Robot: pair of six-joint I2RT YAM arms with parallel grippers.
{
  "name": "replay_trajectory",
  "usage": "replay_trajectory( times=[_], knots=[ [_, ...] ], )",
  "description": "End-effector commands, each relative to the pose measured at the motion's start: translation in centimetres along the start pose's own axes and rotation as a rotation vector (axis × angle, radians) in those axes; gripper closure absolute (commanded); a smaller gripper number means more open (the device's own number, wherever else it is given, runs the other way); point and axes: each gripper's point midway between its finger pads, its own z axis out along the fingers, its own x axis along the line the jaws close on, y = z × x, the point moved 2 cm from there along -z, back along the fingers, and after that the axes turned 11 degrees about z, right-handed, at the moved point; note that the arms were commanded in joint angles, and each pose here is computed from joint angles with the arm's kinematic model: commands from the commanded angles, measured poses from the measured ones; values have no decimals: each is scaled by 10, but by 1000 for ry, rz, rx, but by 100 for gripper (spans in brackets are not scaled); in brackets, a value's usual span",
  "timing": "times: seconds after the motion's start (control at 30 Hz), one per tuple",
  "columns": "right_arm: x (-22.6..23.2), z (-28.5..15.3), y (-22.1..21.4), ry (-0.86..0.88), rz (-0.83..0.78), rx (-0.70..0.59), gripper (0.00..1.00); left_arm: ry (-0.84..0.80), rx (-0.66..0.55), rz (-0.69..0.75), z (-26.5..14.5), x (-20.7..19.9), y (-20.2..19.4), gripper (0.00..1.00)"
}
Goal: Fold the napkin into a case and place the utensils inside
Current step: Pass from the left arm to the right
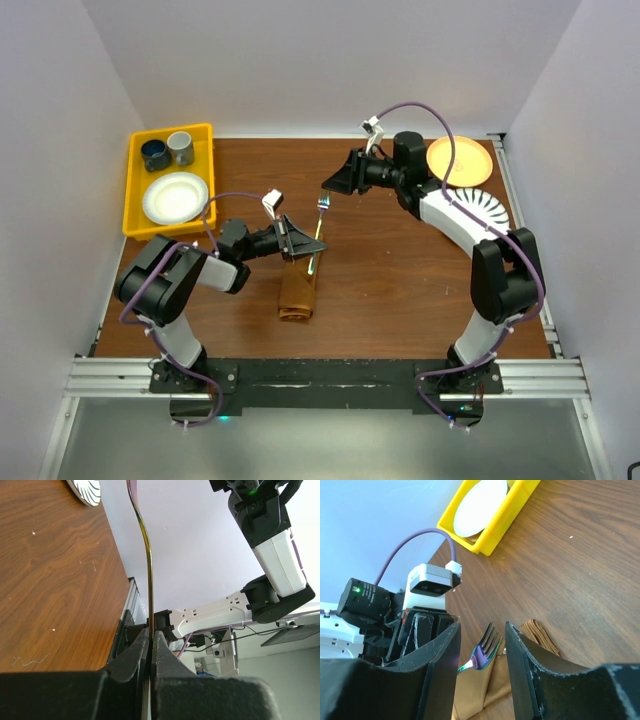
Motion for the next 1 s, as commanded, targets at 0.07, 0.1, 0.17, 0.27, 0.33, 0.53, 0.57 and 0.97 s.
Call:
replay_trajectory(
  times=[0.07,0.1,0.17,0.27,0.33,0.53,0.57,0.97],
  knots=[
    [8,3,3,65,-28,-15,56,-271,-91,320,-8,-65,10,100],
    [10,3,5,73,-25,-24,57,-271,-90,317,-8,-65,10,100],
    [10,3,4,77,-20,-19,60,-273,-93,315,-9,-66,10,100],
    [9,3,2,76,-20,-11,61,-278,-97,316,-9,-68,11,100],
    [7,4,0,72,-18,-7,64,-281,-99,316,-9,-70,11,100],
    [-1,5,-6,63,-7,4,64,-285,-106,318,-11,-74,11,100],
    [-2,5,-8,61,-10,8,62,-284,-106,317,-12,-74,10,100],
    [-2,5,-12,81,-10,18,68,-292,-112,317,-12,-76,11,100]
  ],
)
